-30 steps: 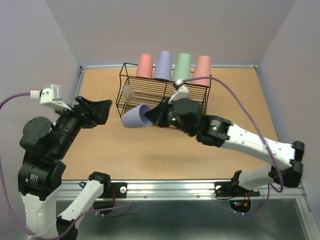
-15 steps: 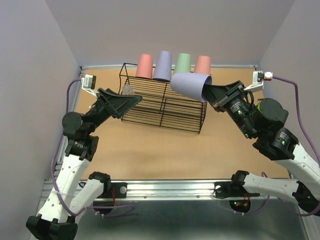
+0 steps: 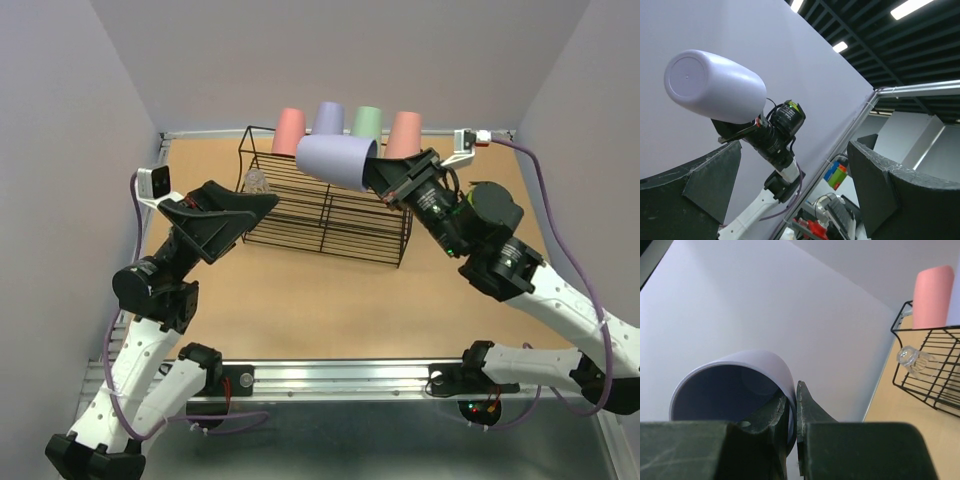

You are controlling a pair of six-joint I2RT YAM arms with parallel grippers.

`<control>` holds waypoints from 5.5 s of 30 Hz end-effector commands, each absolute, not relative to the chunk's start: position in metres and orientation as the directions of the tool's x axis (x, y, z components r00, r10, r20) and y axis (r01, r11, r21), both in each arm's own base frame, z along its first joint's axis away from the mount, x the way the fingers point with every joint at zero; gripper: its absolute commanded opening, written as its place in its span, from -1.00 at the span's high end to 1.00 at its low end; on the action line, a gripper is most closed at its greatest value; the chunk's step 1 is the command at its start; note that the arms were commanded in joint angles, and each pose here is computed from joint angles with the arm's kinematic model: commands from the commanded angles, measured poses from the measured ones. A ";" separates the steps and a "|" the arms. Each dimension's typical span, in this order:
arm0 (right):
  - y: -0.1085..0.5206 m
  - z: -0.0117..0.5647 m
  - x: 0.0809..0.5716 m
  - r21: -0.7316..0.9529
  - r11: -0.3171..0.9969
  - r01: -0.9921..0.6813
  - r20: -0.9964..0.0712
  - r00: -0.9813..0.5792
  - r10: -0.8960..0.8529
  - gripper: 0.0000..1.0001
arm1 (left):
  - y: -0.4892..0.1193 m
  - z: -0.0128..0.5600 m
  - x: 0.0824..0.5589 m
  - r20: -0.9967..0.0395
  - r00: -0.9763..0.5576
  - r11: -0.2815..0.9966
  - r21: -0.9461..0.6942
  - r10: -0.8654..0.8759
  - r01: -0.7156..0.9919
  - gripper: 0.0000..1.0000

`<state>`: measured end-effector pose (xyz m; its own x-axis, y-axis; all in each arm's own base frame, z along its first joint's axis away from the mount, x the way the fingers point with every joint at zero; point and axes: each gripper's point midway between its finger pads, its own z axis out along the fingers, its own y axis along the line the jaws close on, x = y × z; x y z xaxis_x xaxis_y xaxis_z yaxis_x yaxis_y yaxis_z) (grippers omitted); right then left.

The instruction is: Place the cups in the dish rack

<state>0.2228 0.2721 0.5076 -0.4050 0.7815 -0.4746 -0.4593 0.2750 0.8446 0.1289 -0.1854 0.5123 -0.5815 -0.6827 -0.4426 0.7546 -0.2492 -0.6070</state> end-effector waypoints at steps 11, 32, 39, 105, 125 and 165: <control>0.328 0.538 0.209 0.812 -0.015 -0.584 -0.381 -0.548 0.745 0.99 | -0.174 0.506 0.153 -0.411 -0.455 -0.117 -0.627 -0.790 0.770 -0.91; 0.370 0.514 0.223 0.831 -0.021 -0.556 -0.396 -0.617 0.680 0.99 | -0.174 0.519 0.198 -0.395 -0.352 -0.018 -0.642 -0.849 0.766 -0.90; 0.372 0.511 0.226 0.830 -0.006 -0.557 -0.404 -0.610 0.682 0.99 | -0.179 0.526 0.206 -0.410 -0.347 -0.007 -0.638 -0.843 0.770 -0.53; 0.226 0.393 0.212 0.780 0.546 -0.304 -0.625 -0.401 0.669 -0.23 | -0.182 0.315 0.387 -0.927 -0.332 0.928 -0.270 -0.177 0.258 1.00; 0.234 0.386 0.220 0.732 0.609 -0.307 -0.680 -0.400 0.615 -0.24 | -0.188 0.281 0.400 -0.954 -0.300 0.979 -0.078 -0.018 0.190 1.00; 0.224 0.371 0.211 0.746 0.600 -0.288 -0.661 -0.423 0.619 -0.25 | -0.170 0.287 0.371 -0.952 -0.304 0.992 0.005 0.043 0.127 -0.97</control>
